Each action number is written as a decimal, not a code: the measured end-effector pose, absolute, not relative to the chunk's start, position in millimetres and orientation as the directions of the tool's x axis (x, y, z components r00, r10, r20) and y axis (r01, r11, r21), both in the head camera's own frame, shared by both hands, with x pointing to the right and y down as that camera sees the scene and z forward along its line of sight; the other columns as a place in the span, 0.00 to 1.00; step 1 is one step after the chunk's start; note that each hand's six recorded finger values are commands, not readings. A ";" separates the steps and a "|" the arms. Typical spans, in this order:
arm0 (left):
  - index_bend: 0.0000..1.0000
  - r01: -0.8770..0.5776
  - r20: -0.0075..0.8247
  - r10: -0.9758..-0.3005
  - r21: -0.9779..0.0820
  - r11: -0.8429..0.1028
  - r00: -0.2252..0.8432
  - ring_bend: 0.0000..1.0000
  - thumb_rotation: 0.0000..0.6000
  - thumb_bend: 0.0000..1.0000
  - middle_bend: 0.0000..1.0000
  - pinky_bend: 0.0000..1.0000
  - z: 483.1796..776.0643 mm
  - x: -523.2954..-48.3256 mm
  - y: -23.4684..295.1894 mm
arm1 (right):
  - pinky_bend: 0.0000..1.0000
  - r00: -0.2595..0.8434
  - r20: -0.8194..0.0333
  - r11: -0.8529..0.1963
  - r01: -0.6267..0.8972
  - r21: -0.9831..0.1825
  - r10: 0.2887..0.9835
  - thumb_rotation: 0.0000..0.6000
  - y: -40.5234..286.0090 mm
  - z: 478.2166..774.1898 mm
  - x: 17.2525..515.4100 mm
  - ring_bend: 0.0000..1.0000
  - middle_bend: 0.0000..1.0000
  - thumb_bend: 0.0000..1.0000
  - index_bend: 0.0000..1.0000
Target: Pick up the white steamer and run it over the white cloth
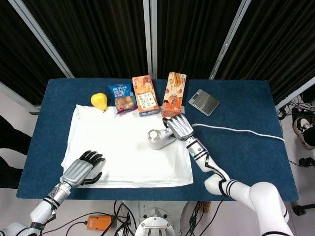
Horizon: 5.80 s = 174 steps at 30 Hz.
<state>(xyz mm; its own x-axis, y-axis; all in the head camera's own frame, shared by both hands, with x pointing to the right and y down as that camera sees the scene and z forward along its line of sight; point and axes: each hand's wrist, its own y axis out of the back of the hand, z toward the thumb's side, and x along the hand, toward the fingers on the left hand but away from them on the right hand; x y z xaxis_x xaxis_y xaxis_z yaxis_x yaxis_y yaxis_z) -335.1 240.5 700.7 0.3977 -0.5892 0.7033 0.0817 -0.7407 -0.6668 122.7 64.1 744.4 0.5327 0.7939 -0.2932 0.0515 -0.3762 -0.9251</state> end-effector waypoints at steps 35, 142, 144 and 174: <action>0.14 0.096 0.709 -0.584 -0.664 -0.741 0.396 0.00 0.00 0.32 0.10 0.00 704.1 -332.7 245.2 | 1.00 0.624 -0.162 -0.354 0.198 -0.914 0.765 1.00 85.4 728.8 125.3 0.86 0.88 0.82 1.00; 0.14 0.077 0.653 -0.646 -0.725 -0.685 0.394 0.00 0.00 0.31 0.10 0.00 687.3 -326.7 221.1 | 1.00 0.554 -0.086 -0.205 0.157 -0.966 0.828 1.00 90.7 696.7 272.7 0.86 0.88 0.82 1.00; 0.14 0.068 0.643 -0.662 -0.735 -0.674 0.385 0.00 0.00 0.31 0.10 0.00 683.7 -329.9 217.2 | 1.00 0.531 -0.095 -0.206 0.153 -0.967 0.842 1.00 93.2 696.0 285.9 0.86 0.88 0.82 1.00; 0.14 -0.020 0.567 -0.804 -0.815 -0.579 0.177 0.00 0.00 0.31 0.10 0.00 645.0 -385.4 192.3 | 0.21 0.220 -0.338 -0.364 0.089 -0.927 0.915 1.00 99.0 734.6 386.6 0.07 0.21 0.12 0.01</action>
<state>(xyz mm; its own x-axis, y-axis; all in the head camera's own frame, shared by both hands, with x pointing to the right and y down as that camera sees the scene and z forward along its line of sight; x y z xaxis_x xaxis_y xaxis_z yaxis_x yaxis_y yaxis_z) -385.4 192.3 645.0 0.1773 -0.8044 0.5671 -0.0205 -0.5791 -0.8150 386.6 99.0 734.6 0.2200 0.9151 -0.3379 0.0887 -0.3637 -0.9273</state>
